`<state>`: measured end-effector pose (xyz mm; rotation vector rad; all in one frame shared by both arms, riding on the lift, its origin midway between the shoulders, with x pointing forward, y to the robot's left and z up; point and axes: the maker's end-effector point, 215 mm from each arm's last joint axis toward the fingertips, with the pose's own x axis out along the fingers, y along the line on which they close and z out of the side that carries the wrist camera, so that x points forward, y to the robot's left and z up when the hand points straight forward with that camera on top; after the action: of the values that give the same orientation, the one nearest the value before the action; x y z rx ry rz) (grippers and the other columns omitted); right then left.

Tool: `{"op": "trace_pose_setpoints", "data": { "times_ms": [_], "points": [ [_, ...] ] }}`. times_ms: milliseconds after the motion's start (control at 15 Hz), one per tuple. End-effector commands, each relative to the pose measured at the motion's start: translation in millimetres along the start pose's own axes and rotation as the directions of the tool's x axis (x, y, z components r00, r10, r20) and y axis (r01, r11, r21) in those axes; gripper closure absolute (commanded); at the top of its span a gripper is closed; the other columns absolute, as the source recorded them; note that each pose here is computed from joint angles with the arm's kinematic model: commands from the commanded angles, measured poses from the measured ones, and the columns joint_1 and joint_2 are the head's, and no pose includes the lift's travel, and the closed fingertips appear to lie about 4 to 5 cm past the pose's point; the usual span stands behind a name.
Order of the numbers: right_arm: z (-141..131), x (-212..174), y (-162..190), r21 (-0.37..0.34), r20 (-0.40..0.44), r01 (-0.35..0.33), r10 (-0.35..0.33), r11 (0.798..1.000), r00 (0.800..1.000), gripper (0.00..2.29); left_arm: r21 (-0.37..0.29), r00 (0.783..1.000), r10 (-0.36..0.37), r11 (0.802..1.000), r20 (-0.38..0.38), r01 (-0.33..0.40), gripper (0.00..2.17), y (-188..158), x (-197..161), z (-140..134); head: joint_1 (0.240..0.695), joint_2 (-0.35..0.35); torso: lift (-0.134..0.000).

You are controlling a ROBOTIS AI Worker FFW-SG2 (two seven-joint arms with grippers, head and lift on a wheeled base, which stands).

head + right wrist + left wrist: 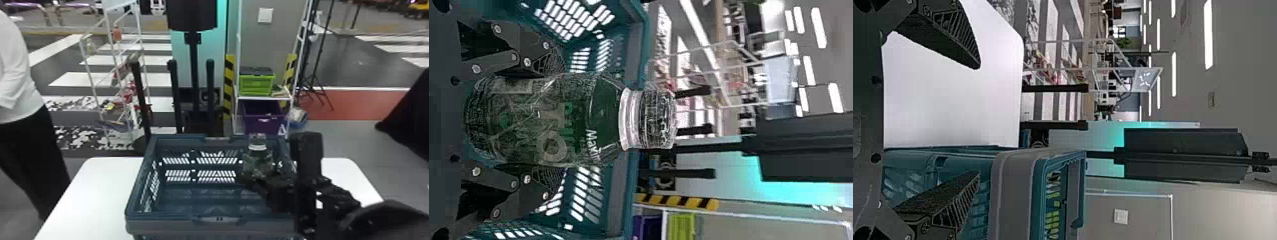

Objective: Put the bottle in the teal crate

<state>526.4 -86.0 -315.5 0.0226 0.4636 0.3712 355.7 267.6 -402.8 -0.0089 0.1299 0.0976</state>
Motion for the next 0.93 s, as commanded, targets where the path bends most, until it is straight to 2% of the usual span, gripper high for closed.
{"op": "trace_pose_setpoints", "data": {
  "times_ms": [0, 267, 667, 867],
  "points": [
    [-2.8, 16.0, 9.3, -0.001, -0.055, -0.026, 0.026, 1.0, 0.998, 2.22, 0.0, 1.0, 0.001, 1.0, 0.004, -0.001, 0.13, 0.7, 0.1, 1.7, 0.499, 0.0, 0.0],
    [-1.8, 40.9, 19.9, 0.015, -0.119, -0.062, 0.063, 0.998, 0.991, 2.22, -0.001, 1.0, -0.001, 1.0, 0.004, 0.001, 0.13, 0.3, -0.4, 1.9, 0.499, 0.0, 0.0],
    [-8.9, 69.6, 37.5, 0.005, -0.244, -0.089, 0.088, 0.996, 0.966, 2.22, 0.0, 1.0, 0.004, 1.0, 0.008, -0.004, 0.13, 3.4, -2.1, 5.3, 0.499, 0.0, 0.0],
    [-30.4, 83.2, 34.9, 0.005, -0.306, -0.076, 0.074, 0.997, 0.949, 2.22, 0.0, 1.0, 0.005, 1.0, 0.01, -0.005, 0.13, 4.3, -2.5, 7.0, 0.499, 0.0, 0.0]
  ]
}}
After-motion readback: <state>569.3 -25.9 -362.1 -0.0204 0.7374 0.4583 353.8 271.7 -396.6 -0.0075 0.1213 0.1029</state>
